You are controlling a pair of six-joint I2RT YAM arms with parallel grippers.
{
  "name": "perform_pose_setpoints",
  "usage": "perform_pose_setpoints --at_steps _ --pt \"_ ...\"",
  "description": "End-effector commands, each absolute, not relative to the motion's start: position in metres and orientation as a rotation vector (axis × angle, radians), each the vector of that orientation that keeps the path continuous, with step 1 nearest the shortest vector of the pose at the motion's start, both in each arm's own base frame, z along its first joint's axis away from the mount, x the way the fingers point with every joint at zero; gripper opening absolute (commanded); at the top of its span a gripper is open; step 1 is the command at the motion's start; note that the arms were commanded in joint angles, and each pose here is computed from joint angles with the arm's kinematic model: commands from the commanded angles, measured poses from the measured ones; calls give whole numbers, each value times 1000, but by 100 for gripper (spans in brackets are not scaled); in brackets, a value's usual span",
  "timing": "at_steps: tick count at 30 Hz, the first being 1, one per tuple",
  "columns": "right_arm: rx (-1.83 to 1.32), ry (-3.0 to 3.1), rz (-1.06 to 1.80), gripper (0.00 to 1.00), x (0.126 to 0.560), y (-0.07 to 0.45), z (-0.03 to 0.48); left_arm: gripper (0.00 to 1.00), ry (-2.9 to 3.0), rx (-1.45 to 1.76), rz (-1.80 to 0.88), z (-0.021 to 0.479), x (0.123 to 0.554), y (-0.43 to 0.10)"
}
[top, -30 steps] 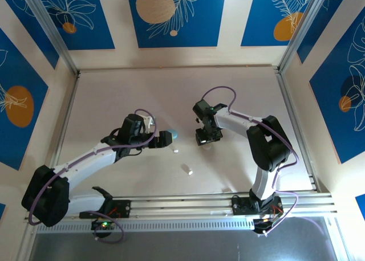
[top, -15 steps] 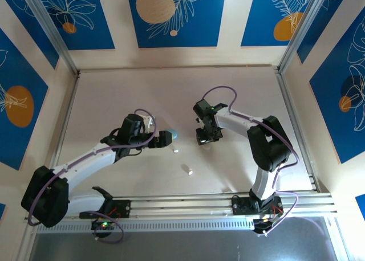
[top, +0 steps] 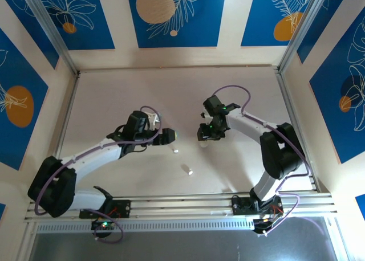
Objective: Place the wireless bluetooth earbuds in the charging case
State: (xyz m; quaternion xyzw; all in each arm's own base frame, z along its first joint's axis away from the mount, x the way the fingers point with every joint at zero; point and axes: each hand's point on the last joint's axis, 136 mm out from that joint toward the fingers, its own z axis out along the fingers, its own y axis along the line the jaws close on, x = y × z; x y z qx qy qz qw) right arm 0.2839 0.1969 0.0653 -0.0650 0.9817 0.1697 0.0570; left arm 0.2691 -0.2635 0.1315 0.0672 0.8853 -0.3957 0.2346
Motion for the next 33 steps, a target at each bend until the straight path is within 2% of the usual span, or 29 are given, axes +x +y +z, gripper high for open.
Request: perform_pose_setpoints --at_steps 1,2,4,10,20,33 --pt "-100 2915 810 35 283 210 85 60 2357 234 -1221 152 276 -289" --pt "-76 2900 861 35 284 210 88 53 2353 232 -1245 151 278 -294" --pt "-40 2873 946 35 285 210 93 46 2349 238 -1277 151 280 -303" --pt "54 2817 1117 34 288 208 101 36 2368 292 -1305 145 285 -332" --pt "124 2775 1234 34 291 207 104 40 2407 327 -1388 127 287 -369" --pt "134 2742 1308 33 290 209 110 41 2434 310 -1409 112 293 -379"
